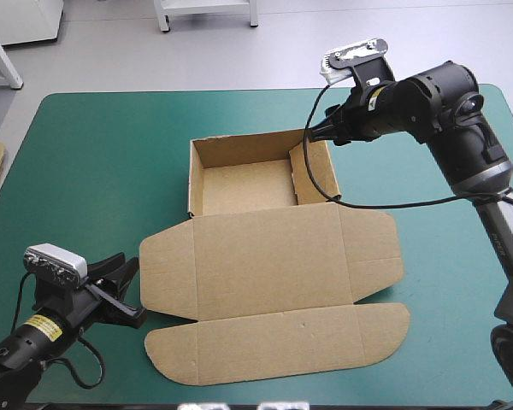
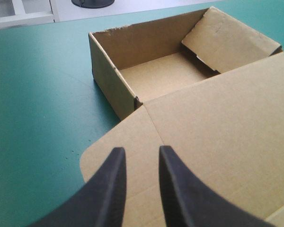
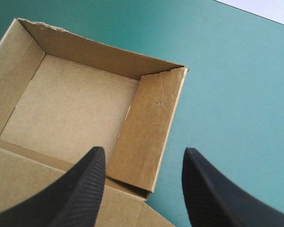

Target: Fold the box

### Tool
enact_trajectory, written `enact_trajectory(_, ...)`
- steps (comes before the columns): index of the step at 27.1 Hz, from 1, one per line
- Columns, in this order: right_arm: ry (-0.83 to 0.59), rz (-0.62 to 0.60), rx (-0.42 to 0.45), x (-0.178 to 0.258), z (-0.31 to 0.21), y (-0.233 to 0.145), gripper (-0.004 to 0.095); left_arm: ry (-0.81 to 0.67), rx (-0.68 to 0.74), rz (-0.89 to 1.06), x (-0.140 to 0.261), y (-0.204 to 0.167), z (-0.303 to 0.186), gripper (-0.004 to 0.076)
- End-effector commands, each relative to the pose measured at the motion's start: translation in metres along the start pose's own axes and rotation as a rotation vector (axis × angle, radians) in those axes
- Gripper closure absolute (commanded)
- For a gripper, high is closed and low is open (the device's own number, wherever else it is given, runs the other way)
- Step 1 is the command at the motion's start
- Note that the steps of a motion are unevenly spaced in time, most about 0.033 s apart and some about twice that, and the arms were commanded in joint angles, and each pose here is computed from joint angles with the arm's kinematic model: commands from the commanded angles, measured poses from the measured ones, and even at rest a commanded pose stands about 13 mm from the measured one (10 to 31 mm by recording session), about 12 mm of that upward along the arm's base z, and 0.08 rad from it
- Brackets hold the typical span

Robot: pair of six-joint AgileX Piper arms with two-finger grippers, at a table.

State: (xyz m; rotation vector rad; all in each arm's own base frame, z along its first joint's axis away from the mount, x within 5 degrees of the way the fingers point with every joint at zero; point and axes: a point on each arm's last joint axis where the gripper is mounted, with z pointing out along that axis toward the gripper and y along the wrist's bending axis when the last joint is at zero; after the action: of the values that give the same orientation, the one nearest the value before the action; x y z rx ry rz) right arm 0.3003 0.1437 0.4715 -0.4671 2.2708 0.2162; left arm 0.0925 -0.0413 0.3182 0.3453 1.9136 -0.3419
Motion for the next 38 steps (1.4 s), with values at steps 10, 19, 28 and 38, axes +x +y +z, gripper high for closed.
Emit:
enact_trajectory(10,0.180,0.103,0.054,0.000,0.084,-0.015,0.0420,-0.073,0.008,-0.010,-0.012,-0.001,-0.004,0.0553)
enact_trajectory(19,0.221,0.168,0.082,0.002,0.113,-0.025,0.0353,-0.076,0.007,-0.009,-0.012,-0.001,-0.004,0.0553)
enact_trajectory(28,0.308,0.223,0.086,0.015,0.155,-0.025,0.0273,-0.076,0.006,-0.007,-0.012,-0.001,-0.004,0.0553)
enact_trajectory(38,0.361,0.231,0.083,0.025,0.179,-0.025,0.0273,-0.076,0.006,-0.007,-0.012,-0.001,-0.004,0.0553)
